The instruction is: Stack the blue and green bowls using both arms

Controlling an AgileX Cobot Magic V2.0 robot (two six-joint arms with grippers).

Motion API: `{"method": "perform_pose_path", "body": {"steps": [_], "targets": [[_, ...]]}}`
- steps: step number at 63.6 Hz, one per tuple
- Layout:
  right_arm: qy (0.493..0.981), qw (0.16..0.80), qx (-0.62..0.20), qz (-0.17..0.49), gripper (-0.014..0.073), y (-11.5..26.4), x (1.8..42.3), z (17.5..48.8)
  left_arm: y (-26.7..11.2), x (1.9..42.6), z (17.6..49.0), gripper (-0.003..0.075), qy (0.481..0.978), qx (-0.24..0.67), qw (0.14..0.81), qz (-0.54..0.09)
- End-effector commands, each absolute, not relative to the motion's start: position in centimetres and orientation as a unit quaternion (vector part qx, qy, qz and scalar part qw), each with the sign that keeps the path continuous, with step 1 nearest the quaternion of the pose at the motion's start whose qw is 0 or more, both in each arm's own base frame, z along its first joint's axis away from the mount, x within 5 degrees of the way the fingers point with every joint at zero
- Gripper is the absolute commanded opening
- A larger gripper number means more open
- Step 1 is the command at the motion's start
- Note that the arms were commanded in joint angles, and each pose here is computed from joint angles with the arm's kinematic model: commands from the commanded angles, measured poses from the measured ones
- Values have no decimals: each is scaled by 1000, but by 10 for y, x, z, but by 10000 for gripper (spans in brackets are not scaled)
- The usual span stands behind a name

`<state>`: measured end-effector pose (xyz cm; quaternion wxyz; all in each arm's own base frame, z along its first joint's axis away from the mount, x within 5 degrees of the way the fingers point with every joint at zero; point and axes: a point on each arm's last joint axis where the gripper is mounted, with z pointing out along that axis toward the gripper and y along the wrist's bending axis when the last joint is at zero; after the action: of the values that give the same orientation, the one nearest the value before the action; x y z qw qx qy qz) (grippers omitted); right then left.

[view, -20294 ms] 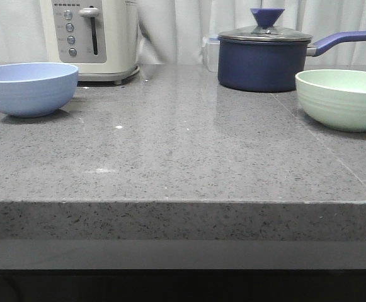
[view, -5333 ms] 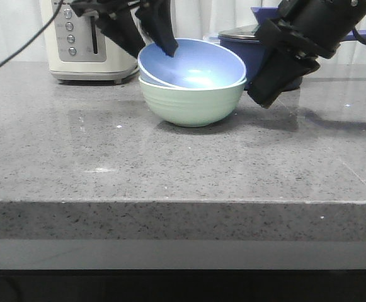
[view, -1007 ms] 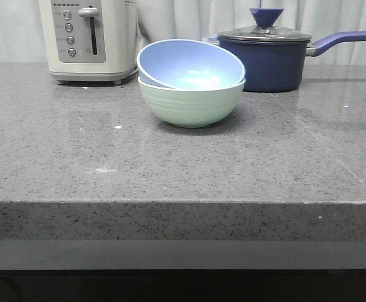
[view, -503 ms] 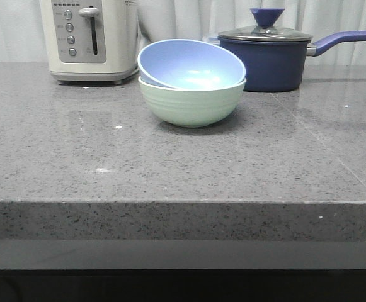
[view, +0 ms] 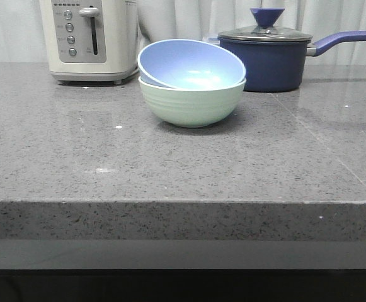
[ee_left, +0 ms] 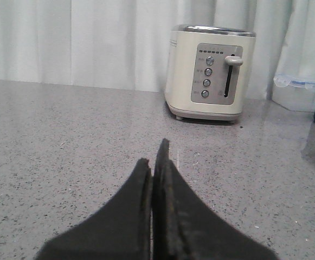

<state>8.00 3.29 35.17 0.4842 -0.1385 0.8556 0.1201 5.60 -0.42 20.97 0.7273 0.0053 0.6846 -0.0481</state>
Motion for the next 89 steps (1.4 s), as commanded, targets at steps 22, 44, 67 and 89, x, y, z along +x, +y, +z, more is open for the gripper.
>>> {"method": "perform_pose_path", "body": {"steps": [22, 44, 67, 89], "targets": [[833, 523, -133, 122, -54, 33, 82, 365, -4, 54, 216, -20, 652, 2, 756, -50], [828, 532, -131, 115, -54, 31, 80, 364, -4, 54, 216, -20, 652, 2, 756, -50], [707, 706, -28, 27, -54, 6, 59, 302, -4, 54, 216, -20, 652, 2, 756, -50], [653, 757, -6, 8, -54, 1, 54, 224, -4, 54, 216, -20, 652, 2, 756, -50]]}}
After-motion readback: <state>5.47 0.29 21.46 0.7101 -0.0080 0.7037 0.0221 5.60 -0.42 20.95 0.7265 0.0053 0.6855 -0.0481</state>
